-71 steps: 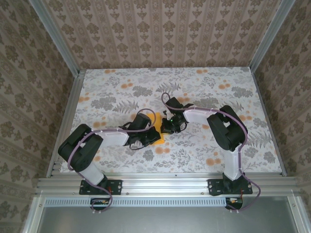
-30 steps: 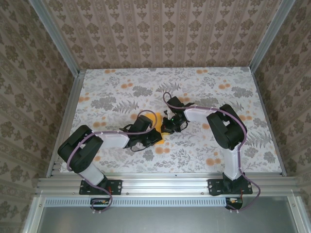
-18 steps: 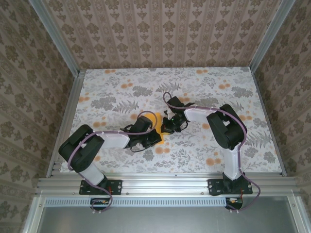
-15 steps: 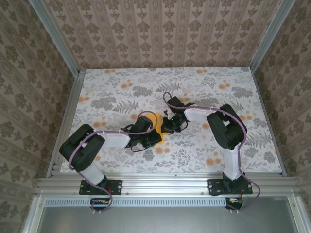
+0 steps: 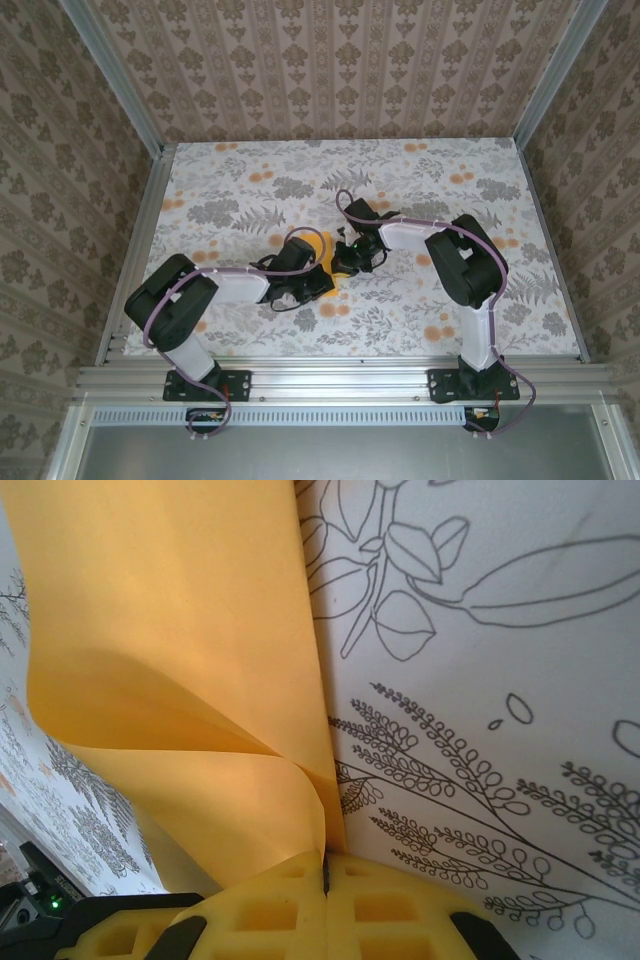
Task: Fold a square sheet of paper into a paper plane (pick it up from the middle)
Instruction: Fold the triangle a second time at the center of the table.
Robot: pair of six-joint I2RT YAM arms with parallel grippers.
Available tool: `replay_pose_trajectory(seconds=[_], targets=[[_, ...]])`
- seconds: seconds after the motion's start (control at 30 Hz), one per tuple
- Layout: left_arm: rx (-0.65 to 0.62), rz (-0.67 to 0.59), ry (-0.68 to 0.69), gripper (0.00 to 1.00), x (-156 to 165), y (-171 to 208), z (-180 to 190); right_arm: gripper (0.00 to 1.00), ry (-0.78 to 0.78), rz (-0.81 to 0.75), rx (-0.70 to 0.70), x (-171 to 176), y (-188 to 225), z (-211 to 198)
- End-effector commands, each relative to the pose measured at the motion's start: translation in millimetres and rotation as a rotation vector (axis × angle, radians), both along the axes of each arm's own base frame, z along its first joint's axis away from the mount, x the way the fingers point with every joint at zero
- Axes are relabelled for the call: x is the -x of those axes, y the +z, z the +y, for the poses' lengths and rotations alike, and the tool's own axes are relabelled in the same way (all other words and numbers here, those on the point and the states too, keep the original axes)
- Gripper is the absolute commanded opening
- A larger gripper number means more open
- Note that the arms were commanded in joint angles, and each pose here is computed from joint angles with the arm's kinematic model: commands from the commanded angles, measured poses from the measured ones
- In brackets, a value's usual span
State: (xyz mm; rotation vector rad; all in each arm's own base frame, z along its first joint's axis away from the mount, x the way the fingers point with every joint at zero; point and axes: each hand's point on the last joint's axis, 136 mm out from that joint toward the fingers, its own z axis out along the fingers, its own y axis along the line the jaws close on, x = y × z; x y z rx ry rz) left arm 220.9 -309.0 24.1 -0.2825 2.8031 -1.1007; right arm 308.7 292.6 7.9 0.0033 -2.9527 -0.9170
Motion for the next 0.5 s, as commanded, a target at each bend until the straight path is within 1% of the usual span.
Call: replay_pose_trajectory(seconds=[0.0,0.23,0.47], targets=[[-0.015,0.000,-0.005,0.11,-3,1,-5,0.06,-0.035,0.126,0.284,32,-78,-48],[-0.085,0.040,-0.002,0.10,2,-6,3,0.06,-0.032,0.118,0.275,31,-76,-47],[-0.131,0.071,-0.003,0.09,9,-12,11,0.06,0.003,0.024,0.208,14,-52,-33]])
